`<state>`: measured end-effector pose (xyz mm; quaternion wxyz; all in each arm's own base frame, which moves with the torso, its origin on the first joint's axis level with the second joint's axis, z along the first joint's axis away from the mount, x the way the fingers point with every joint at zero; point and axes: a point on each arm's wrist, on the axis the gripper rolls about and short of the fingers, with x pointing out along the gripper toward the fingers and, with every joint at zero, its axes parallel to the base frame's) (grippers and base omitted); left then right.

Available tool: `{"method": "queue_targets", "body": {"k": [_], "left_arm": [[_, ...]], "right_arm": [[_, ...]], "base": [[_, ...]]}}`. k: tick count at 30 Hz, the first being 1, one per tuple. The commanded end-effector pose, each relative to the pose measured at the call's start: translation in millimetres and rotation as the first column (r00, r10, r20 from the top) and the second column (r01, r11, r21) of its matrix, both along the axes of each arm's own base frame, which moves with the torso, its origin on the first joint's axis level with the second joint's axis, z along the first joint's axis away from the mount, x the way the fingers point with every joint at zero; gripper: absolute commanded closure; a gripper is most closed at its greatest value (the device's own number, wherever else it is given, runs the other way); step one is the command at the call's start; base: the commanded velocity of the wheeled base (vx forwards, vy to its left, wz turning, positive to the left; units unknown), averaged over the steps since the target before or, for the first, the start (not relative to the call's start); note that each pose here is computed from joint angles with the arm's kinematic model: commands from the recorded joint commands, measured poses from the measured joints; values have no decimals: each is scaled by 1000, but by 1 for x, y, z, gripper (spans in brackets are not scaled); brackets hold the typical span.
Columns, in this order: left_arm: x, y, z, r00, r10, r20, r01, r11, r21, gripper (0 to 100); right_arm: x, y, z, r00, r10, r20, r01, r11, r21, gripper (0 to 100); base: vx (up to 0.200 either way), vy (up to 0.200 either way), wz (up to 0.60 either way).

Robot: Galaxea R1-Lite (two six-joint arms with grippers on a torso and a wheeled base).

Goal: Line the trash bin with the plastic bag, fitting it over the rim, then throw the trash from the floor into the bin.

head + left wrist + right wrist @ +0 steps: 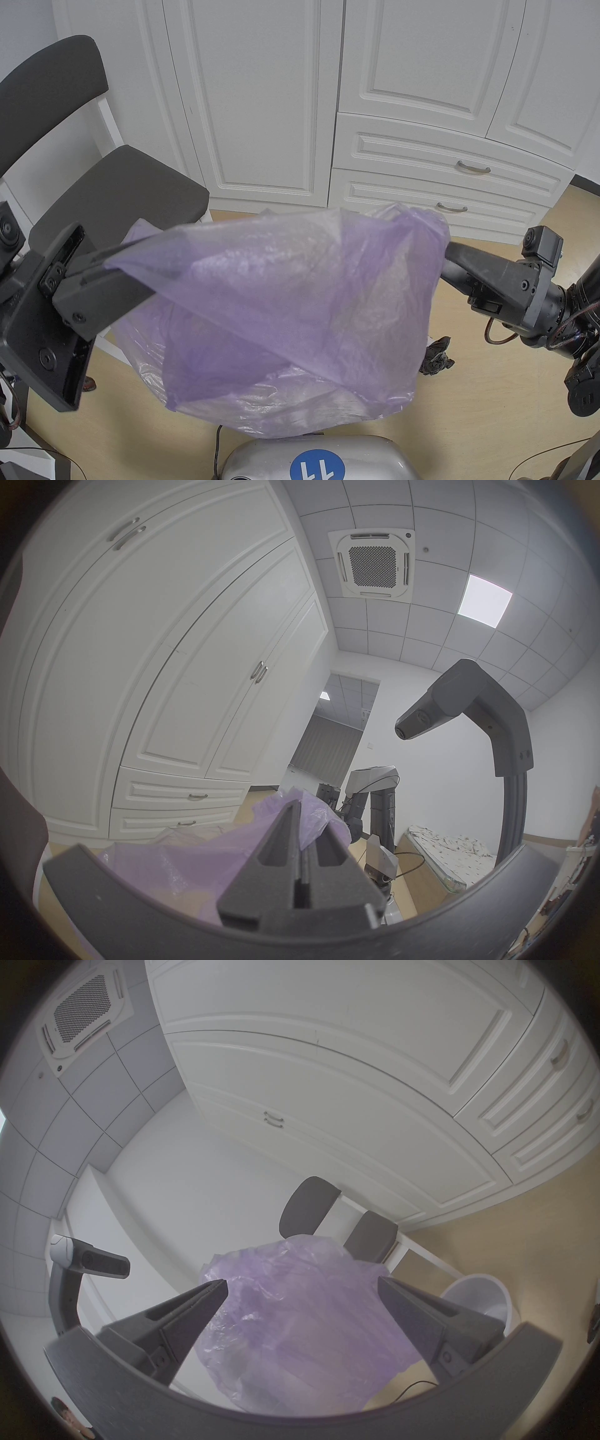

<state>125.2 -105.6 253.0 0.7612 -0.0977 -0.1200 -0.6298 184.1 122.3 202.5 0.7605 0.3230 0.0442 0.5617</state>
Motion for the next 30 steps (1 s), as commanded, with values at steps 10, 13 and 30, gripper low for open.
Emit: {"method": "queue_targets", "body": {"k": [10, 13, 30], "left_arm": [[-9, 3, -1, 1000, -26, 4, 26, 1000, -3, 100], [-12, 4, -1, 999, -30, 9, 30, 1000, -6, 100], [-9, 3, -8, 1000, -21, -18, 21, 1000, 12, 100]], "right_arm": [[-5, -14, 17, 996, -42, 76, 39, 998, 43, 0], [-4, -17, 19, 995, -56, 85, 52, 998, 47, 0], [-34, -4, -5, 989, 128, 73, -125, 991, -51, 0]], "base": [[0, 0, 0], [0, 0, 0], [0, 0, 0]]}}
